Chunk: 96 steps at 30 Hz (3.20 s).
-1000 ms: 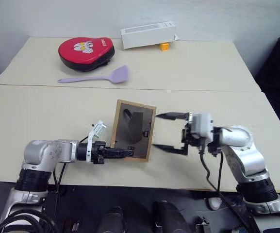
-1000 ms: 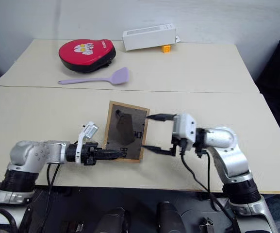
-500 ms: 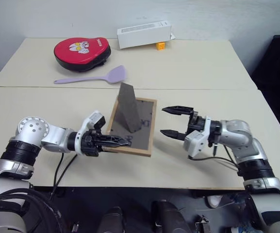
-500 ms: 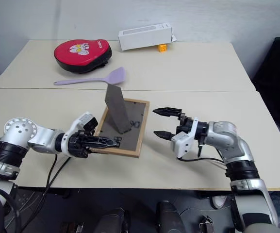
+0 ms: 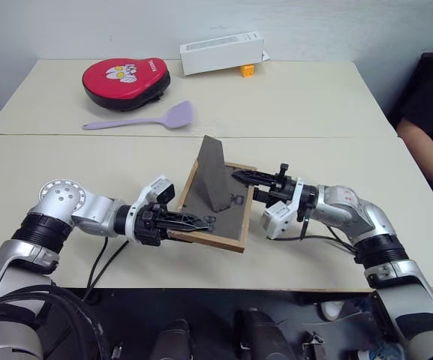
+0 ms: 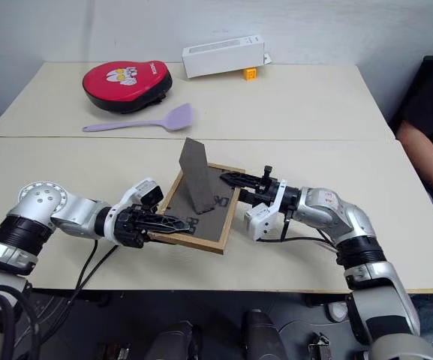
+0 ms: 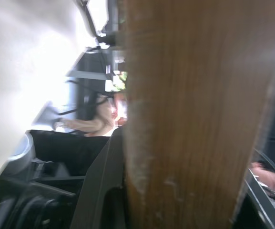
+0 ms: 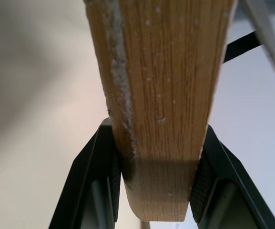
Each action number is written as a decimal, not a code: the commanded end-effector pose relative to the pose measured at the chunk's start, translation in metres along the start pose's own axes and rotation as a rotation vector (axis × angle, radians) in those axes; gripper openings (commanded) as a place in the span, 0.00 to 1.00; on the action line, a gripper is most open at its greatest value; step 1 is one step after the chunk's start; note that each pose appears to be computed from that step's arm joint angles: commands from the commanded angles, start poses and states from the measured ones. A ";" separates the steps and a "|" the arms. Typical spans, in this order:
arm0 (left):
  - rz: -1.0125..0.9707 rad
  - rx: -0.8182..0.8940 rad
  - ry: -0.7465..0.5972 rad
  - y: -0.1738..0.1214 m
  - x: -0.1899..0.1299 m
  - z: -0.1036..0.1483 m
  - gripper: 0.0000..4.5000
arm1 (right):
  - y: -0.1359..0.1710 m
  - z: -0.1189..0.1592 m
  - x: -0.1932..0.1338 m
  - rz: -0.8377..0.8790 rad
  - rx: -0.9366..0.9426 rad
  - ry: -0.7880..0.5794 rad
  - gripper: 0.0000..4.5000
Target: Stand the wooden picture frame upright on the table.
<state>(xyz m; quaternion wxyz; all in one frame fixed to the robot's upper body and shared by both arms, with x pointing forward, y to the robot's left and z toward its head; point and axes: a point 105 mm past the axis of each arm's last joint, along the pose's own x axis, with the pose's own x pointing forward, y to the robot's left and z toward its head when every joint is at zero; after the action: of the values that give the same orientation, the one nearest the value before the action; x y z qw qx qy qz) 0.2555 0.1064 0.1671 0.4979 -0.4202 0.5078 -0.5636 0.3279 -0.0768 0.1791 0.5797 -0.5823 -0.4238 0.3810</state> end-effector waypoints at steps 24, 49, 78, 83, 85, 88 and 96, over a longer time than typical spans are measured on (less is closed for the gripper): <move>0.456 0.957 -0.646 -0.058 -0.114 0.042 0.74 | -0.018 -0.002 -0.015 -0.157 0.176 -0.013 0.28; 0.302 0.714 -0.535 -0.030 -0.113 0.006 0.74 | -0.032 -0.003 -0.032 -0.264 0.251 0.007 0.28; 0.483 1.581 -0.496 -0.036 -0.079 0.020 1.00 | 0.075 -0.079 -0.085 -0.400 1.717 0.422 0.28; 0.499 1.580 -0.491 -0.035 -0.080 0.019 1.00 | 0.089 -0.081 -0.100 -0.369 1.708 0.555 0.28; 0.499 1.582 -0.490 -0.035 -0.080 0.020 1.00 | 0.089 -0.082 -0.102 -0.379 1.717 0.567 0.28; 0.498 1.585 -0.480 -0.034 -0.079 0.020 1.00 | 0.090 -0.083 -0.104 -0.369 1.714 0.589 0.28; 0.536 1.588 -0.428 -0.027 -0.087 0.019 1.00 | 0.075 -0.081 -0.122 -0.387 1.670 0.613 0.85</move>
<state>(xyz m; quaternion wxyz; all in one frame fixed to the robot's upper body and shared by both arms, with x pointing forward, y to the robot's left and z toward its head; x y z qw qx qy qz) 0.2831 0.1832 0.1922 0.8426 0.0709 -0.0486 -0.5316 0.3669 -0.1943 0.1058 0.9420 0.0420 0.0573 0.3281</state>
